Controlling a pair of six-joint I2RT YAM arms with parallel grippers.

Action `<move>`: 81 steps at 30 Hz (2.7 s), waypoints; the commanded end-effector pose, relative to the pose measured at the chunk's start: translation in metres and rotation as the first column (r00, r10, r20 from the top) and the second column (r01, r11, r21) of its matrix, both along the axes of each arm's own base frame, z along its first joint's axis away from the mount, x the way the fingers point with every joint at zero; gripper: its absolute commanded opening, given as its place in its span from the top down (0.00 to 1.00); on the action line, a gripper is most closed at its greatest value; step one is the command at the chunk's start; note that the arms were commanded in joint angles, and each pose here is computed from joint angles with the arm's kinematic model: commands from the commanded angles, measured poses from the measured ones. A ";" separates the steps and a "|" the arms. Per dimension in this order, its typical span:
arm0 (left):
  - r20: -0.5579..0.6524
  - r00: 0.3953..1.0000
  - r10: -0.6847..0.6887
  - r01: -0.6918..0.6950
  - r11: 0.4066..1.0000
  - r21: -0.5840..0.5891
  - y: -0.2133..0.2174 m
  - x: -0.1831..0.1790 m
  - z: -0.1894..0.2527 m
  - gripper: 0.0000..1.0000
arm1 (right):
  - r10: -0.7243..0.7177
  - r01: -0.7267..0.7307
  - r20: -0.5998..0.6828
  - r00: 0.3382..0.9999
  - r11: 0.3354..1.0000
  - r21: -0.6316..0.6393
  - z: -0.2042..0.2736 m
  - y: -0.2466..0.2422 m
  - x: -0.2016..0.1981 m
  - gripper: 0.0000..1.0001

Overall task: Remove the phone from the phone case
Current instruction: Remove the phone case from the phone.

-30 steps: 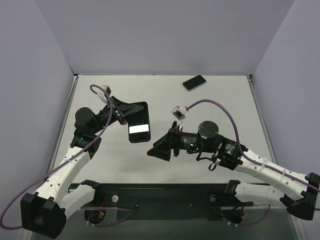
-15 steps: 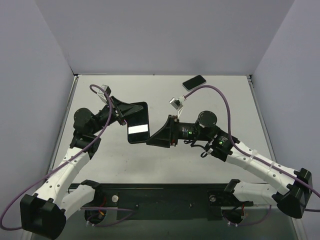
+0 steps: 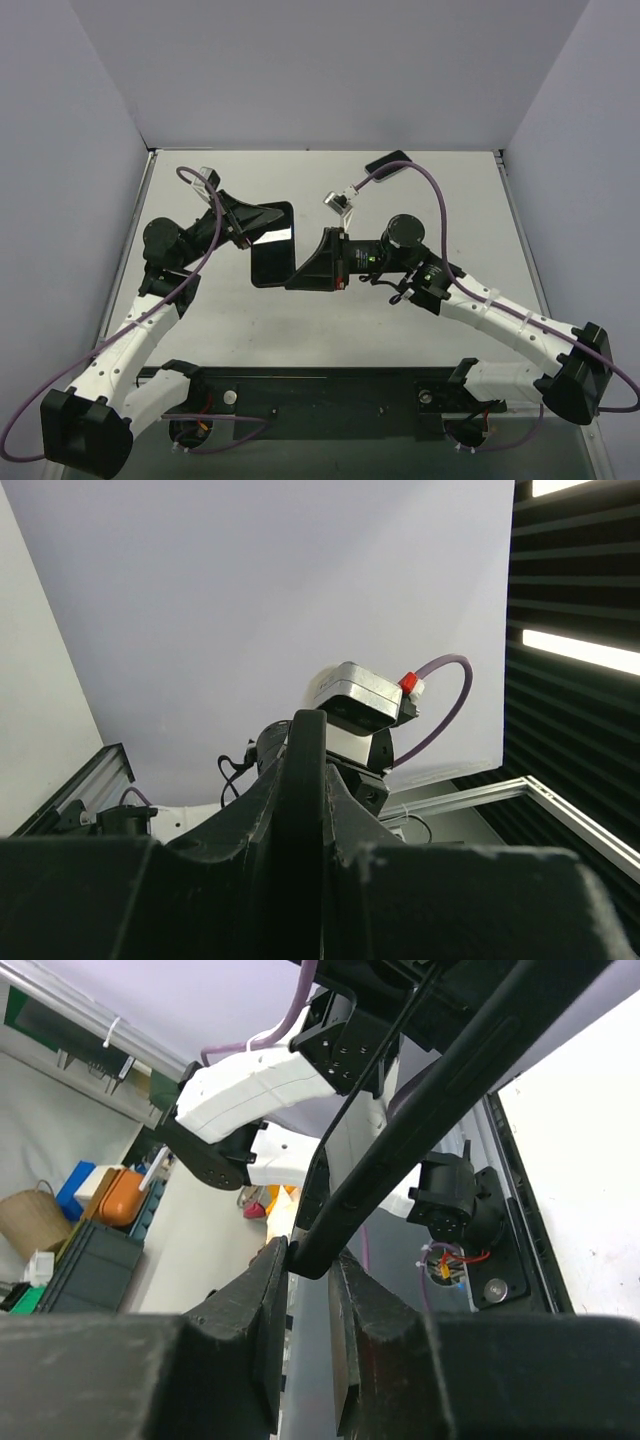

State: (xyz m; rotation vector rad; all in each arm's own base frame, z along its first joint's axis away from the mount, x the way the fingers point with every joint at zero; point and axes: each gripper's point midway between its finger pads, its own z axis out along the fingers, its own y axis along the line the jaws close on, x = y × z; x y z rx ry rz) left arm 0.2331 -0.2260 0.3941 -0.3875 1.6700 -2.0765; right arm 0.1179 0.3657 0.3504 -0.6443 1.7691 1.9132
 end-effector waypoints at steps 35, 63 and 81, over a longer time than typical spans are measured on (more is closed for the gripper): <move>0.085 0.995 0.050 -0.043 0.996 -0.082 0.000 -0.007 0.028 1.00 | -0.177 0.165 0.152 0.972 0.982 0.087 0.028 -0.012 -0.003 0.42; 0.023 1.000 -0.012 0.015 0.993 -0.117 0.002 -0.024 0.042 1.00 | -0.030 0.001 0.199 0.980 0.990 0.144 0.044 0.013 -0.012 1.00; -0.101 0.982 -0.163 0.146 0.977 -0.158 -0.022 -0.039 0.041 1.00 | -0.097 0.236 0.725 0.682 0.967 -0.093 0.033 0.019 0.033 1.00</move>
